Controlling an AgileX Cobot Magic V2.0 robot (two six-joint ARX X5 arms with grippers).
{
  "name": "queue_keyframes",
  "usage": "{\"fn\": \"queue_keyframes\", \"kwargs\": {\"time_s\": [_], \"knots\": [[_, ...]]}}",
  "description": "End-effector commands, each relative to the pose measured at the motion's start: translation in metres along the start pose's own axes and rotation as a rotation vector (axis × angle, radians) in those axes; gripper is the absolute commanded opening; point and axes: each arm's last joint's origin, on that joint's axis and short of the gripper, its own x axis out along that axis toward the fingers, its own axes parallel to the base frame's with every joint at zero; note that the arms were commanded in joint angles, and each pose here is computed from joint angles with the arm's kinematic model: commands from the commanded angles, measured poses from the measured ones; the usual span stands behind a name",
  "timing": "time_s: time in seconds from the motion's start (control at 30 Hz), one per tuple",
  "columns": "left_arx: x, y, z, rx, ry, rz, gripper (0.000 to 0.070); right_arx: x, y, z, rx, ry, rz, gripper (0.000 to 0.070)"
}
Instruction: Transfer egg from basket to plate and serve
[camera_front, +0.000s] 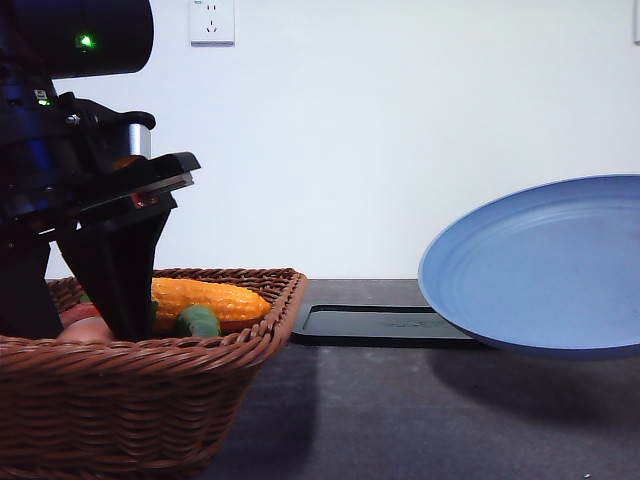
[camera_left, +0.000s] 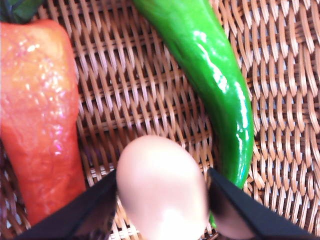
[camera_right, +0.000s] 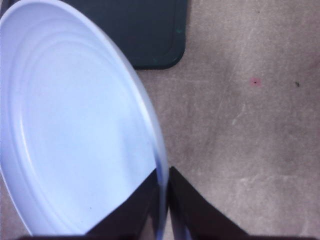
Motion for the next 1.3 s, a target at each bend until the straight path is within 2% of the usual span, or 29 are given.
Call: {"fn": "queue_keyframes", "kwargs": {"time_s": [0.0, 0.17, 0.37, 0.47, 0.6, 0.77, 0.93, 1.13, 1.27], "knots": [[0.001, -0.003, 0.002, 0.034, 0.003, 0.004, 0.0224, -0.002, 0.002, 0.005, -0.004, -0.027, 0.012, 0.0], [0.001, -0.003, 0.002, 0.049, 0.008, 0.007, 0.019, -0.002, 0.002, 0.005, 0.004, -0.033, 0.026, 0.0], [-0.006, -0.005, 0.007, 0.068, -0.011, 0.001, 0.0187, -0.003, 0.007, 0.009, -0.001, -0.05, 0.163, 0.0], [-0.02, -0.009, 0.012, 0.087, -0.035, -0.009, 0.0187, -0.003, 0.008, 0.01, 0.017, -0.039, 0.206, 0.0], [-0.049, -0.018, 0.022, 0.107, -0.126, -0.05, 0.0187, -0.002, 0.011, 0.009, 0.038, -0.001, 0.284, 0.0], [-0.095, -0.037, 0.035, 0.154, -0.283, -0.136, 0.0187, 0.003, 0.017, 0.007, 0.04, 0.046, 0.323, 0.0], [-0.123, -0.064, 0.039, 0.25, -0.358, -0.225, 0.0187, 0.018, 0.026, 0.002, 0.044, 0.174, 0.374, 0.0], [-0.119, -0.096, 0.031, 0.355, -0.375, -0.297, 0.0187, 0.034, 0.042, -0.005, -0.001, 0.301, 0.432, 0.0], [-0.1, -0.11, 0.028, 0.398, -0.312, -0.297, 0.0187, 0.036, 0.048, -0.007, -0.026, 0.327, 0.446, 0.0]]}}
